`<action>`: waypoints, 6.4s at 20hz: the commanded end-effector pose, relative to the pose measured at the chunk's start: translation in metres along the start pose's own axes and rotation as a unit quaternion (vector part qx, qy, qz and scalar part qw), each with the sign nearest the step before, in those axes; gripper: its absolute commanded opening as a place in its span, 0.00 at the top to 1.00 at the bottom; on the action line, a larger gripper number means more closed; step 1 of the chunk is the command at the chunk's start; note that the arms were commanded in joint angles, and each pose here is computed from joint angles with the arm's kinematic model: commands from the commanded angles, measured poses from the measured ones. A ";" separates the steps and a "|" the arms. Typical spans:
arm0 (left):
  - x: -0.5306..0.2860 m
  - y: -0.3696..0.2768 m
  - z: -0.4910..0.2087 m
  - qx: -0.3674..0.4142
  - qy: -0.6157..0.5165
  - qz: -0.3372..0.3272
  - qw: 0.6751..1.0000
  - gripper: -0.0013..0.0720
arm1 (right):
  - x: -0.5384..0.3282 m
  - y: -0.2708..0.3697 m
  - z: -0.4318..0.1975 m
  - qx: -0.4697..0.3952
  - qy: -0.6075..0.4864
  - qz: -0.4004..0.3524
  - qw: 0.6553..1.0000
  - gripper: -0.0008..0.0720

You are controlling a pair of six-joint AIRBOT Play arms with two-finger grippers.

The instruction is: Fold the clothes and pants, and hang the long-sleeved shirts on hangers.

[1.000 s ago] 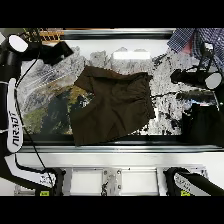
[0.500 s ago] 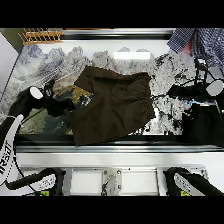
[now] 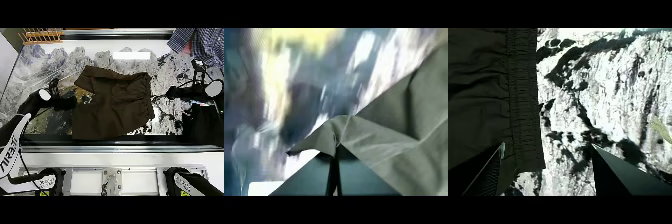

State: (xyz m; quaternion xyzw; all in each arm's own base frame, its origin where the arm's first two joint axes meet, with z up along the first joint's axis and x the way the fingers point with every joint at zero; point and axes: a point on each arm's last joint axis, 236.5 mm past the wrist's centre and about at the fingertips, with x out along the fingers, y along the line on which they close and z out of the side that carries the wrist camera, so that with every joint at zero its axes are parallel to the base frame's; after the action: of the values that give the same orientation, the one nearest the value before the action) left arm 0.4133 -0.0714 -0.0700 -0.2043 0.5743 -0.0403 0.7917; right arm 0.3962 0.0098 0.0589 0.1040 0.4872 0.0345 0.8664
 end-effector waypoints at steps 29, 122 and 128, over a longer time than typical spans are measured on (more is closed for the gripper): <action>-0.002 0.083 -0.086 -0.328 -0.012 -0.054 0.943 0.16 | 0.000 0.007 0.000 0.009 0.001 0.015 1.000 0.18; -0.157 -0.045 0.007 0.066 -0.094 -0.047 0.992 0.98 | 0.008 0.057 -0.048 -0.048 0.102 0.009 0.994 0.96; -0.084 0.012 -0.111 0.013 0.007 -0.019 1.000 0.98 | 0.051 0.034 -0.117 -0.040 0.162 -0.006 0.986 0.96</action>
State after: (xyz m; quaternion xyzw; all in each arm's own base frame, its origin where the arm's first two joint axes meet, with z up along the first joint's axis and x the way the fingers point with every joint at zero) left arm 0.3224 -0.0671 0.0204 -0.1979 0.5401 -0.0816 0.8139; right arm 0.3417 0.0720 -0.0042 0.0632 0.6024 0.0712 0.7925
